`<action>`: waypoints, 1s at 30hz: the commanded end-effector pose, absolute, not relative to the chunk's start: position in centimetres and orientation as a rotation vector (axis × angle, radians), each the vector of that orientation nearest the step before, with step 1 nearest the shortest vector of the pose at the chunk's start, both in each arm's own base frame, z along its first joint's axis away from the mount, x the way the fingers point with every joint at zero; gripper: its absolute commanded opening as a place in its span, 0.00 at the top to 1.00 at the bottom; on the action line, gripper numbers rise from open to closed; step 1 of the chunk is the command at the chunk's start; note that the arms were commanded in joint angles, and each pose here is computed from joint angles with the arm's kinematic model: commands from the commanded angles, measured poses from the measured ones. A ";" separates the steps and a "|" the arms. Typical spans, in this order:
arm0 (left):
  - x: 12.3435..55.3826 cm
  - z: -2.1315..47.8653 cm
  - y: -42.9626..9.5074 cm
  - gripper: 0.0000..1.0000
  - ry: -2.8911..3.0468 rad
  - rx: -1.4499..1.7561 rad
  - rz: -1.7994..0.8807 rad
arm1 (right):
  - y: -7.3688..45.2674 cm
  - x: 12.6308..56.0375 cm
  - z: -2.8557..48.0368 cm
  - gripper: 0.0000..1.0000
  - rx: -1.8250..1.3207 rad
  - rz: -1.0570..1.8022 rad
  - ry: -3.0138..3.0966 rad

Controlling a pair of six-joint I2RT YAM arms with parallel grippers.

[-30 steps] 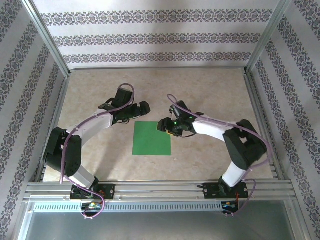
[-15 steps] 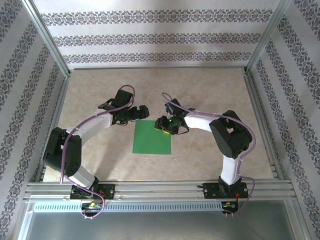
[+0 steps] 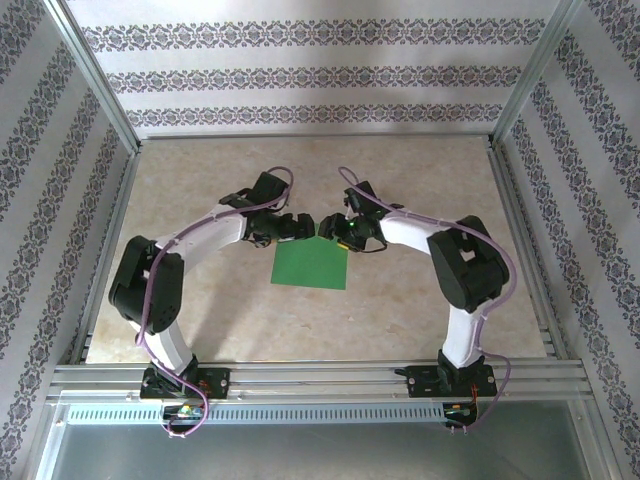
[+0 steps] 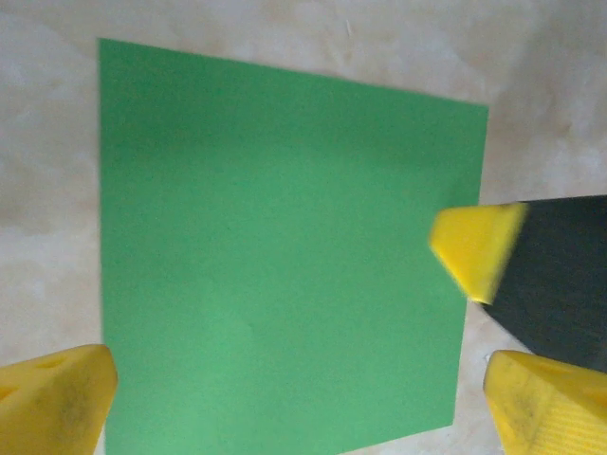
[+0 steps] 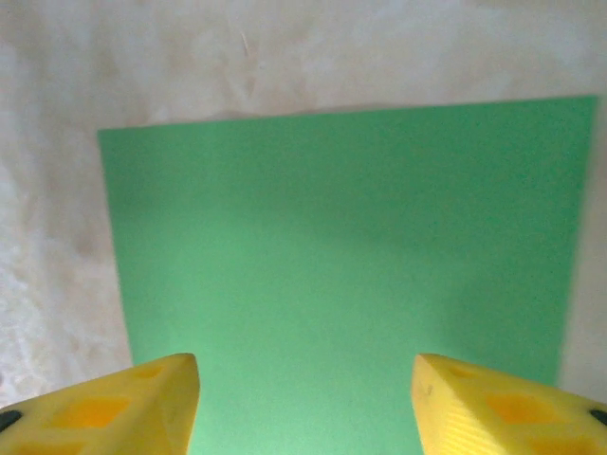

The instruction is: Fold a paper plane with a square sheet of paper (pick it up from the middle)

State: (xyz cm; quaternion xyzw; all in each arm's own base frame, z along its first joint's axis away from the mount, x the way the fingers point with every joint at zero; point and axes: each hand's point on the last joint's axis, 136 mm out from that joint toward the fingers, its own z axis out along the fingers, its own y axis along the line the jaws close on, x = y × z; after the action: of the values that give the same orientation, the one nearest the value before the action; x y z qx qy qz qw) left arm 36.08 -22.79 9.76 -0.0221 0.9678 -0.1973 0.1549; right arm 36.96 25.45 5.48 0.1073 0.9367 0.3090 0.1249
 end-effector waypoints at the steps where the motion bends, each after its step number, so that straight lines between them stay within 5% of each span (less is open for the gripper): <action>1: 34.8 8.8 -22.7 0.00 2.861 0.027 -0.331 | 22.1 37.2 8.9 0.34 0.367 0.871 2.602; 10: 34.8 6.5 -26.1 0.01 2.927 0.206 -0.050 | 12.8 35.1 9.4 0.26 0.568 0.689 2.478; 17: 36.0 4.8 -26.9 0.07 2.970 0.166 -0.003 | 11.6 34.5 9.7 0.02 0.488 0.639 2.466; 30: 36.0 2.8 -27.5 0.15 3.028 0.126 0.007 | 10.9 34.9 9.3 0.02 0.508 0.644 2.470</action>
State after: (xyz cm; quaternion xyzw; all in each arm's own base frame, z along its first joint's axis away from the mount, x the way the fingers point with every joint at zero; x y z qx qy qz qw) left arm 36.66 -28.11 3.34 0.0531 0.9955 -0.0143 0.0773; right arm 34.88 11.26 9.53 0.1903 0.9138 0.2429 0.2641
